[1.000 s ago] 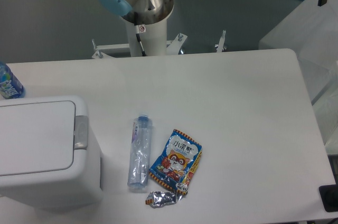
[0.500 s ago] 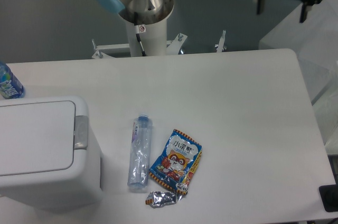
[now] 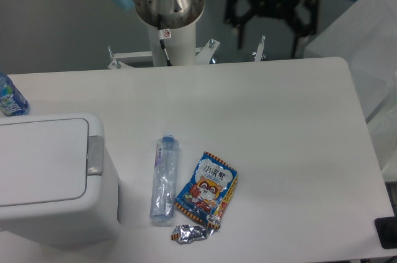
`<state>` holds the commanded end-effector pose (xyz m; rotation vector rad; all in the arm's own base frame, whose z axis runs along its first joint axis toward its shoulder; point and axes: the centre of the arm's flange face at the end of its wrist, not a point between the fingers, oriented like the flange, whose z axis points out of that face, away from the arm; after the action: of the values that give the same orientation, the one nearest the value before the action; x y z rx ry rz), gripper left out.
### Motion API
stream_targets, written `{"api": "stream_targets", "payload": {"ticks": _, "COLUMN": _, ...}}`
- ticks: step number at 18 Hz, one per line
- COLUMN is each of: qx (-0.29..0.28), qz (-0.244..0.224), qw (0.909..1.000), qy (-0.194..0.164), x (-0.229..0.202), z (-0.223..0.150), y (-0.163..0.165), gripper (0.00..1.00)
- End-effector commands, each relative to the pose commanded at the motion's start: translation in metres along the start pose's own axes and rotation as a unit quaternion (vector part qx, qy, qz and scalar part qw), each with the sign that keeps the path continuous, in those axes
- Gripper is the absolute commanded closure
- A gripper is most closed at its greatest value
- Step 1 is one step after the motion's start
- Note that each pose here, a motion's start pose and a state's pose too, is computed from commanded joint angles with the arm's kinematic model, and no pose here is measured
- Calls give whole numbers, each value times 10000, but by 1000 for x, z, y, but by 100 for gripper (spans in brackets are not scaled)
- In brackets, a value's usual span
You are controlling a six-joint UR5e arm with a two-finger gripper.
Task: Open the trash can
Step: 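Move the open gripper down toward the white trash can lid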
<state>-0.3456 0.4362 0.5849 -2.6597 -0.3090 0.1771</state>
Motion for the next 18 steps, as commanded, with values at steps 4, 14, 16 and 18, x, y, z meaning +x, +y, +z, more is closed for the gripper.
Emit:
{"api": "stream_targets", "payload": {"ticks": 4, "qx": 377, "qz": -751, "qw": 9965, "qy": 6, "x": 32, "z": 29, "y": -35, "gripper": 0}}
{"api": "stream_targets", "payload": {"ticks": 14, "qx": 142, "qz": -977, "qw": 9940, "qy": 477, "x": 102, "z": 87, "y": -63, "gripper": 0}}
{"api": "stream_targets", "payload": {"ticks": 16, "qx": 113, "qz": -1056, "qw": 9930, "qy": 512, "x": 108, "z": 90, "y": -64, "gripper": 0}}
{"api": "stream_targets", "payload": {"ticks": 18, "qx": 98, "qz": -1161, "qw": 9918, "qy": 533, "x": 112, "z": 92, "y": -66, "gripper": 0}}
